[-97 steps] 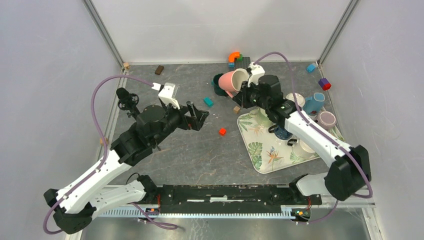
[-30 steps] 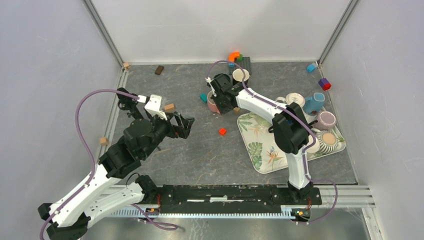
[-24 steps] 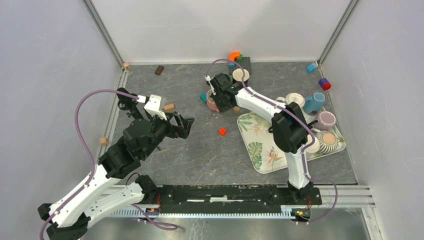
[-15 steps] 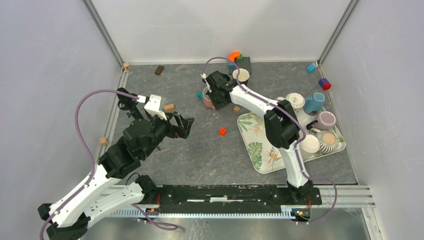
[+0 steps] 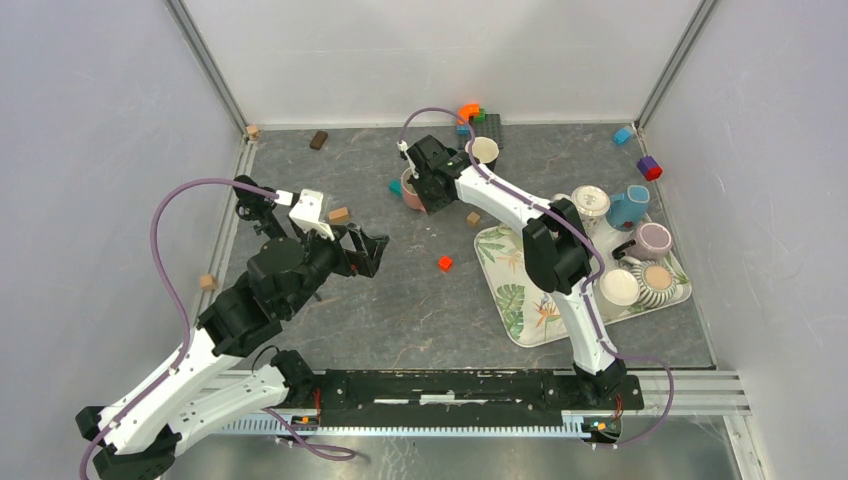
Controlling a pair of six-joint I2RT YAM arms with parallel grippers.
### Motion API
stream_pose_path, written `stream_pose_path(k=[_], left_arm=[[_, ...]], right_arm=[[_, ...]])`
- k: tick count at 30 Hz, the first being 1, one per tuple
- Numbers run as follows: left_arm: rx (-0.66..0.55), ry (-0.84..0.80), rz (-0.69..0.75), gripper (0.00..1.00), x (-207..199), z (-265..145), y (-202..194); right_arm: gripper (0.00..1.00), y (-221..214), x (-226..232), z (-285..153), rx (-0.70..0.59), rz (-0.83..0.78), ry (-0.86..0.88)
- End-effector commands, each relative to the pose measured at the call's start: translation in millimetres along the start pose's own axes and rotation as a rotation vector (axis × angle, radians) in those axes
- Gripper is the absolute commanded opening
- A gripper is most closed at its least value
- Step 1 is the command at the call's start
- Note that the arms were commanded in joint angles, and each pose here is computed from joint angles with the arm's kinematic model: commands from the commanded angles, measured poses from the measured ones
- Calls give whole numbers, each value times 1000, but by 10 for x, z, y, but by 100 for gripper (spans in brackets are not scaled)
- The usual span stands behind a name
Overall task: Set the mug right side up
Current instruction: Place the cup at the center of the board.
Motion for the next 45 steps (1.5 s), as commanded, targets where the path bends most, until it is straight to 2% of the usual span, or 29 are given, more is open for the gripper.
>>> stream_pose_path(k=[1, 4, 14, 29, 33, 40, 45], left_arm=[[-38, -10, 39, 100, -5, 0, 115], [-37, -13, 37, 100, -13, 4, 116], [-28, -19, 30, 100, -33, 27, 105], [-19, -29, 24, 100, -59, 46, 106], [-15, -33, 22, 100, -72, 58, 111], [-8, -55, 20, 100, -119, 82, 137], [-12, -92, 20, 100, -186, 117, 169]], right_arm=[[1, 292, 3, -216, -115, -5, -6], [3, 284, -14, -255, -115, -10, -15], [17, 246, -25, -237, -92, -34, -16], [47, 264, -7, -288, -105, -33, 4], [57, 288, -27, -423, -135, -24, 0], [81, 296, -68, -830, -208, 2, 14], [90, 195, -156, -1166, -257, 38, 6]])
Point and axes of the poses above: each gripper's point midway between its finger pads, its own z axis out along the fingers, its own x axis along the line the jaws close on, y = z × x, the point moved 5 cm from there along -z, back along the fingers, and after that the axes turned 9 degrees about z, right-handed, at the moved point
